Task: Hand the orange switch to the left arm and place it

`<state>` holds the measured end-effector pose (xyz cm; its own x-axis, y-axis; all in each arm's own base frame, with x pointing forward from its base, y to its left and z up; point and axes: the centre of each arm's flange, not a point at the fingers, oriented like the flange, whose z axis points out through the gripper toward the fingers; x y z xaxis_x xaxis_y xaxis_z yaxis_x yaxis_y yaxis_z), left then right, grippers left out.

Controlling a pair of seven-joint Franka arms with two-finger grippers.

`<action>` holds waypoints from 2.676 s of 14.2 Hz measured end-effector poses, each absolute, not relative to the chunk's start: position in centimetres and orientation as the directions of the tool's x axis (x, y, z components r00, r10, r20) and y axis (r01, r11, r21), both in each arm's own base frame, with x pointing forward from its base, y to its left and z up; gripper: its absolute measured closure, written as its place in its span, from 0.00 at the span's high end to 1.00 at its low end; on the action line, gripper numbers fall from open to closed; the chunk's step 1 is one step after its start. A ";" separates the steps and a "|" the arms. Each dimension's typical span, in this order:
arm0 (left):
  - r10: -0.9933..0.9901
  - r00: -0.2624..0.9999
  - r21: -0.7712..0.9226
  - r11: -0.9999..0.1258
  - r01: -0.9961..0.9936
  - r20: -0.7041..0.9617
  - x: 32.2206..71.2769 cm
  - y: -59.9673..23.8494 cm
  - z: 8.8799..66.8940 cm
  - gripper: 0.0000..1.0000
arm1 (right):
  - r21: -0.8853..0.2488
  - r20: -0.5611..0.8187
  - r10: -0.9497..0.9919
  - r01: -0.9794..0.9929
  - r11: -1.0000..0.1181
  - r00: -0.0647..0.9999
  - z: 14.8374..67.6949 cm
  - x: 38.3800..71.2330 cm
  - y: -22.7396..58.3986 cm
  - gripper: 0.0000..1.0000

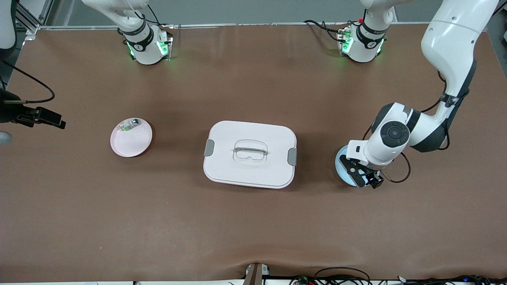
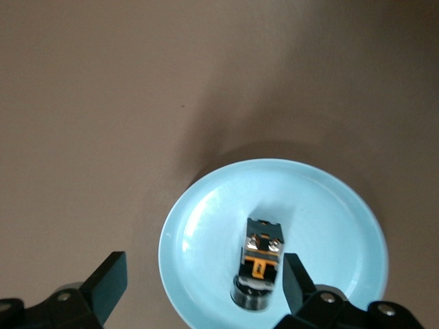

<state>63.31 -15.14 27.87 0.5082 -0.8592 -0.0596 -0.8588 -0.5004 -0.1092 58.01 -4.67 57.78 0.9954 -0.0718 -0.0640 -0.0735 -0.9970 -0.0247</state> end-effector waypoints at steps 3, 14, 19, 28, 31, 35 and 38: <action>-0.766 0.641 -0.073 -0.637 -0.767 -0.052 65.5 -14.2 34.2 1.00 | -0.023 -0.021 -0.056 -0.056 -0.998 0.998 61.2 56.0 -3.7 1.00; -0.174 0.983 -0.030 -0.984 -0.176 -0.067 65.0 -10.3 44.3 1.00 | -0.020 0.055 -0.053 -0.052 -0.998 0.997 63.8 48.9 -3.0 1.00; -0.082 0.996 -0.068 -0.994 -0.084 -0.026 64.0 -9.5 49.8 1.00 | -0.021 0.052 -0.060 -0.059 -0.998 0.997 64.2 48.9 -3.4 1.00; 0.036 0.999 -0.108 -0.994 0.035 -0.008 58.2 -5.7 60.1 1.00 | -0.021 0.052 -0.064 -0.063 -0.998 0.997 64.8 51.3 -3.8 1.00; 0.083 0.997 -0.079 -0.994 0.082 -0.009 55.3 -4.1 62.0 1.00 | -0.020 0.035 -0.064 -0.063 -0.998 0.997 64.4 52.4 -3.9 1.00; 0.082 0.996 -0.070 -0.994 0.081 -0.016 52.7 -3.6 63.2 1.00 | -0.021 0.008 -0.064 -0.063 -0.998 0.998 64.2 52.6 -3.9 1.00; 0.068 0.998 -0.065 -0.996 0.068 -0.002 51.9 -4.4 64.2 1.00 | -0.021 0.009 -0.063 -0.063 -0.998 0.998 64.4 52.6 -3.9 1.00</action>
<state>51.88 -4.38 64.21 0.9977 0.0678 -0.0021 0.0675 -0.9956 -0.0652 52.60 -3.86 64.42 0.9979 -0.0634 0.0088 -0.0633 -0.9978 -0.0206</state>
